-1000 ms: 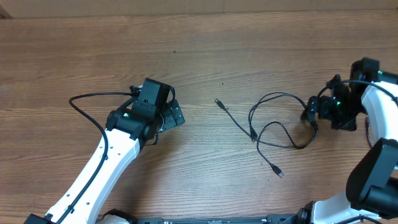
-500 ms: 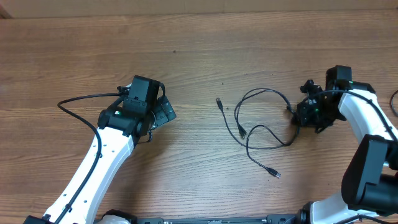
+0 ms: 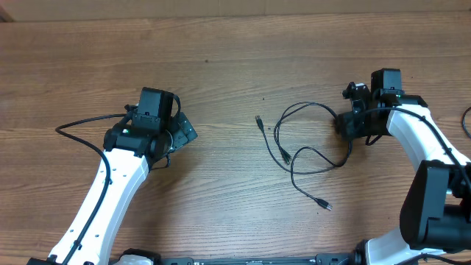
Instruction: Untangle cables
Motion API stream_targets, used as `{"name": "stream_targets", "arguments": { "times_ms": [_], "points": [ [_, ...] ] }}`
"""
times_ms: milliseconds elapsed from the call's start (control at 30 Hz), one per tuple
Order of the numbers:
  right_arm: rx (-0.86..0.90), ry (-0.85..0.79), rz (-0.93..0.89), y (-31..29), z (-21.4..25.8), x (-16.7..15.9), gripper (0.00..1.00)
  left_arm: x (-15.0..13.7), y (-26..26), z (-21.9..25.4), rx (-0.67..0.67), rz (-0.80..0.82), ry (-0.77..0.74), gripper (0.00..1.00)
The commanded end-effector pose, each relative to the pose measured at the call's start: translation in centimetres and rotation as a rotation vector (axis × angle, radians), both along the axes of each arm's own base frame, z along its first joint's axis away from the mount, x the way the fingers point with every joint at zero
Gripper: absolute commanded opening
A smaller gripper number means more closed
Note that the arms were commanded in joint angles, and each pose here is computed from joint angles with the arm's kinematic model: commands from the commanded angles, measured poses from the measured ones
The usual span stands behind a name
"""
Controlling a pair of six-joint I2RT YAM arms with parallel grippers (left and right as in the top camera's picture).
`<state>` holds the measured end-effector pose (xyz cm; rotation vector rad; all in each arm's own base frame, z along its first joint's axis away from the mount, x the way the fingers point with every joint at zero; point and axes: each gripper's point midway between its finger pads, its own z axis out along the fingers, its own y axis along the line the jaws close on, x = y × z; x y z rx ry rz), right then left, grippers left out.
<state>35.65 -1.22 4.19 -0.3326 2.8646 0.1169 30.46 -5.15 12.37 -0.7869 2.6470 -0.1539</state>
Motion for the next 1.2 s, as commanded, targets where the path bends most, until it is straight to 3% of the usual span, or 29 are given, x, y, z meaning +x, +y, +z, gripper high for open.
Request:
{"name": "stream_targets", "arguments": {
  "times_ms": [0, 133, 233, 400, 633, 833, 933, 1000, 1067, 1100, 1133, 1167],
  "points": [
    [-0.087, -0.002, 0.059, -1.3, -0.2, 0.0, 0.52, 0.1, -0.6, 0.0, -0.026, -0.028, 0.005, 1.0],
    [-0.059, -0.006, 0.069, -0.8, -0.2, 0.0, 0.2, 0.0, -1.8, 0.1, -0.086, -0.067, 0.014, 1.0],
    [-0.007, -0.017, 0.082, 0.2, 0.0, 0.2, 0.08, -0.1, -3.0, 0.2, -0.128, -0.152, 0.012, 1.0],
    [0.146, -0.038, 0.116, 2.8, 0.6, 0.3, 0.04, -0.2, -4.6, 0.8, -0.184, -0.266, -0.009, 1.0],
    [0.725, -0.094, 0.198, 11.1, 6.0, -0.1, 0.04, 0.4, -5.8, 4.9, -0.238, -0.337, -0.157, 1.0],
    [1.085, -0.067, 0.175, 14.0, 11.1, -0.5, 0.04, 0.1, -8.1, 9.9, -0.318, -0.512, -0.355, 1.0],
    [1.365, -0.024, 0.209, 15.1, 15.6, -1.5, 0.04, -0.1, -8.5, 11.3, -0.334, -0.536, -0.41, 1.0],
    [1.46, 0.046, 0.181, 15.2, 17.0, -2.0, 0.04, 0.0, -9.2, 12.1, -0.357, -0.581, -0.446, 0.96],
    [1.473, 0.112, 0.137, 15.5, 17.0, -2.1, 0.04, -0.4, -11.0, 13.7, -0.412, -0.709, -0.516, 0.86],
    [1.473, 0.12, 0.14, 15.7, 17.0, -2.2, 0.04, -0.5, -11.7, 14.4, -0.43, -0.758, -0.548, 0.87],
    [1.471, 0.13, 0.158, 16.3, 17.0, -2.5, 0.04, -0.6, -12.6, 15.2, -0.441, -0.812, -0.59, 1.0],
    [1.47, 0.139, 0.178, 17.0, 17.0, -2.7, 0.04, -0.5, -12.9, 15.4, -0.435, -0.831, -0.609, 1.0]
  ]
}}
